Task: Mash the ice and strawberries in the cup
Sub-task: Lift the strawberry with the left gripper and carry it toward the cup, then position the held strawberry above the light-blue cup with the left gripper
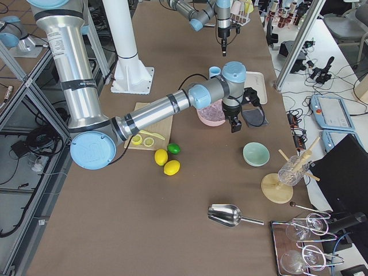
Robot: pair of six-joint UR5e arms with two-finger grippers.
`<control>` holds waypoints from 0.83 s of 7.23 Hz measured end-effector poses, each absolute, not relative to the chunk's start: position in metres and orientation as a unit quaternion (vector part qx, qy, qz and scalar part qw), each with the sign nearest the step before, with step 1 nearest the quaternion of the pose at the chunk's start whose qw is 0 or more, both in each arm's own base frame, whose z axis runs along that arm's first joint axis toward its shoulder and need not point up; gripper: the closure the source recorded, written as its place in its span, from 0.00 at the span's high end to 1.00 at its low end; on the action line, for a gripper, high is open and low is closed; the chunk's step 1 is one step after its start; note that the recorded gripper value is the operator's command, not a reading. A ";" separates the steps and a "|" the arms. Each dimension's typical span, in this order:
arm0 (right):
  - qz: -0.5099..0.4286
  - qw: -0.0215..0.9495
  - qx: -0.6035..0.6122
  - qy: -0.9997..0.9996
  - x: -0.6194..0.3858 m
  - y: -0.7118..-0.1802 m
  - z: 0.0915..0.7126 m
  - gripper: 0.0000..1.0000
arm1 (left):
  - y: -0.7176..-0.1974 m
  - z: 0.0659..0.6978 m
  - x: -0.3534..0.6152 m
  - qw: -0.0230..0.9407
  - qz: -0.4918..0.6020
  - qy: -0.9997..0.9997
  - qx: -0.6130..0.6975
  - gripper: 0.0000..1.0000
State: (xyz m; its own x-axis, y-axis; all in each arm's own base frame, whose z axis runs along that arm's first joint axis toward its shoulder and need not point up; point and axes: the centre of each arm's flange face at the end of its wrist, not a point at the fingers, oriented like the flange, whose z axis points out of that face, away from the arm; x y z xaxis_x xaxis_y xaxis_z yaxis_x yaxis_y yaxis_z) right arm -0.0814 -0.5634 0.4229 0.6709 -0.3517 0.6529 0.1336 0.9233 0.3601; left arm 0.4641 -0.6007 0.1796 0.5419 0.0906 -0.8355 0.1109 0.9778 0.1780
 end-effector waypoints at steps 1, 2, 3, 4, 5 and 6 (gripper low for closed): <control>-0.135 0.903 0.142 -0.383 -0.081 -0.563 0.423 0.76 | -0.614 0.183 0.473 0.873 -0.018 0.473 0.117 0.89; -0.135 0.903 0.142 -0.382 -0.081 -0.562 0.424 0.76 | -0.623 0.189 0.478 0.875 -0.027 0.466 0.129 0.90; -0.134 0.903 0.141 -0.382 -0.081 -0.562 0.425 0.76 | -0.631 0.196 0.481 0.880 -0.037 0.454 0.138 0.90; -0.134 0.903 0.140 -0.382 -0.081 -0.561 0.427 0.76 | -0.639 0.208 0.487 0.886 -0.046 0.440 0.142 0.90; -0.135 0.903 0.140 -0.383 -0.081 -0.560 0.427 0.76 | -0.640 0.219 0.500 0.891 -0.049 0.428 0.141 0.90; -0.134 0.903 0.140 -0.383 -0.081 -0.560 0.428 0.76 | -0.635 0.228 0.516 0.896 -0.048 0.417 0.143 0.90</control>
